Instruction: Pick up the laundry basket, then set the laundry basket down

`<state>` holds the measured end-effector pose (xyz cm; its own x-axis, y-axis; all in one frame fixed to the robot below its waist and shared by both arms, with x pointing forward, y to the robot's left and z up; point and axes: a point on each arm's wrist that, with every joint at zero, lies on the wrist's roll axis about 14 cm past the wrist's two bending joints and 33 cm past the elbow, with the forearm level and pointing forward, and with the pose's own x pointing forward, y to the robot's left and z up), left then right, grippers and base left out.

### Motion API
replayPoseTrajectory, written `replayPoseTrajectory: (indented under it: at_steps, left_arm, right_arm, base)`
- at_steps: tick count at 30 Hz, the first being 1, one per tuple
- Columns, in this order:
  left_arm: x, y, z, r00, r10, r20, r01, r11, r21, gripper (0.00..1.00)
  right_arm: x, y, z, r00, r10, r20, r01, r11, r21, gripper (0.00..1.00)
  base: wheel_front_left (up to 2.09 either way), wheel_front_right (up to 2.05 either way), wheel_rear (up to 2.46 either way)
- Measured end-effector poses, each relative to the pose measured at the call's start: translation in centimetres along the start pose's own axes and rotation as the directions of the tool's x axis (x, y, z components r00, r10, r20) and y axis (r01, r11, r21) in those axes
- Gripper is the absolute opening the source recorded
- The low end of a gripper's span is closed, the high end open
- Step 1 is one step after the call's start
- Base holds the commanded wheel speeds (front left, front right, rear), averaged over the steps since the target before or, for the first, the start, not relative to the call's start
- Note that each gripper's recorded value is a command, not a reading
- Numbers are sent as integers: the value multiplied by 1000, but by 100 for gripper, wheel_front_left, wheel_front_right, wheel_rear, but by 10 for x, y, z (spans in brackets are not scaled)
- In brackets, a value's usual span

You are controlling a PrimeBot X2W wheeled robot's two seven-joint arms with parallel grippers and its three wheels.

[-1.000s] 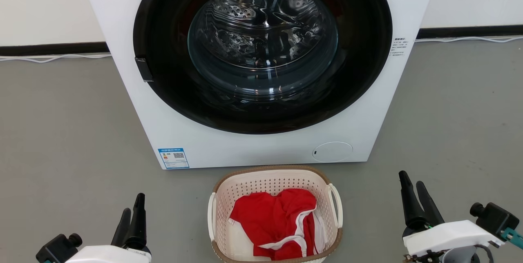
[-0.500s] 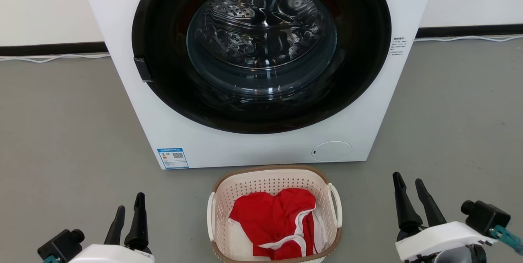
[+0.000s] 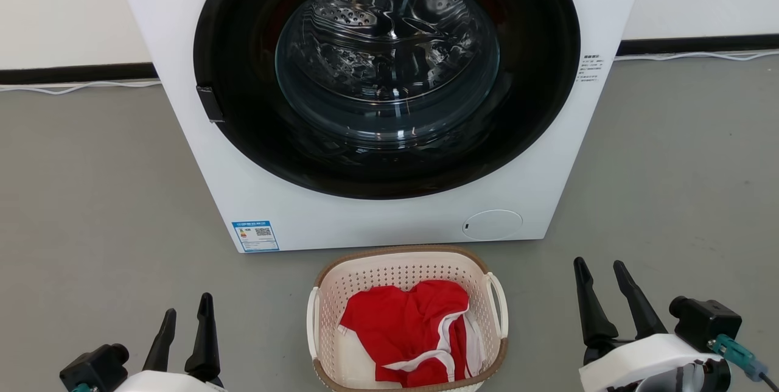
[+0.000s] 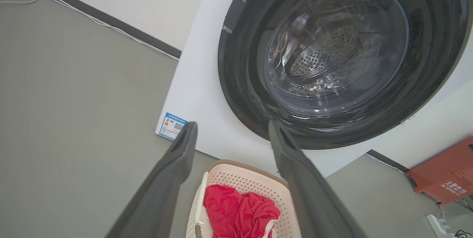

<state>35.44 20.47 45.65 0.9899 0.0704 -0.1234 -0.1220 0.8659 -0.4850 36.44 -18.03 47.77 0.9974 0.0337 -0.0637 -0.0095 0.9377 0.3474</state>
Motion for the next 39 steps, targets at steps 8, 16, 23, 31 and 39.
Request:
replayPoseTrajectory:
  at_steps: [8, 16, 23, 31, 39]
  left_arm:
    - [0, -2, 2, 1000, -14, 11, 13, 995, 100, 100]
    - [2, -5, 3, 999, -37, 22, 32, 981, 193, 100]
    - [3, -9, 3, 998, -57, 23, 49, 960, 276, 100]
    - [2, -12, 1, 996, -83, 20, 69, 924, 376, 100]
    - [0, -11, 0, 995, -95, 17, 77, 892, 445, 100]
  right_arm:
    - [0, 4, 4, 1000, 22, 17, -20, 994, -104, 100]
    - [-1, 5, 7, 999, 36, 30, -29, 979, -204, 100]
    - [-3, 4, 8, 998, 43, 39, -30, 960, -279, 100]
    - [-3, 6, 12, 997, 62, 51, -37, 922, -386, 100]
    - [-1, 10, 16, 994, 90, 63, -51, 882, -468, 100]
  base:
    - [0, 0, 0]
    - [0, 0, 0]
    - [0, 0, 0]
    - [0, 0, 0]
    - [0, 0, 0]
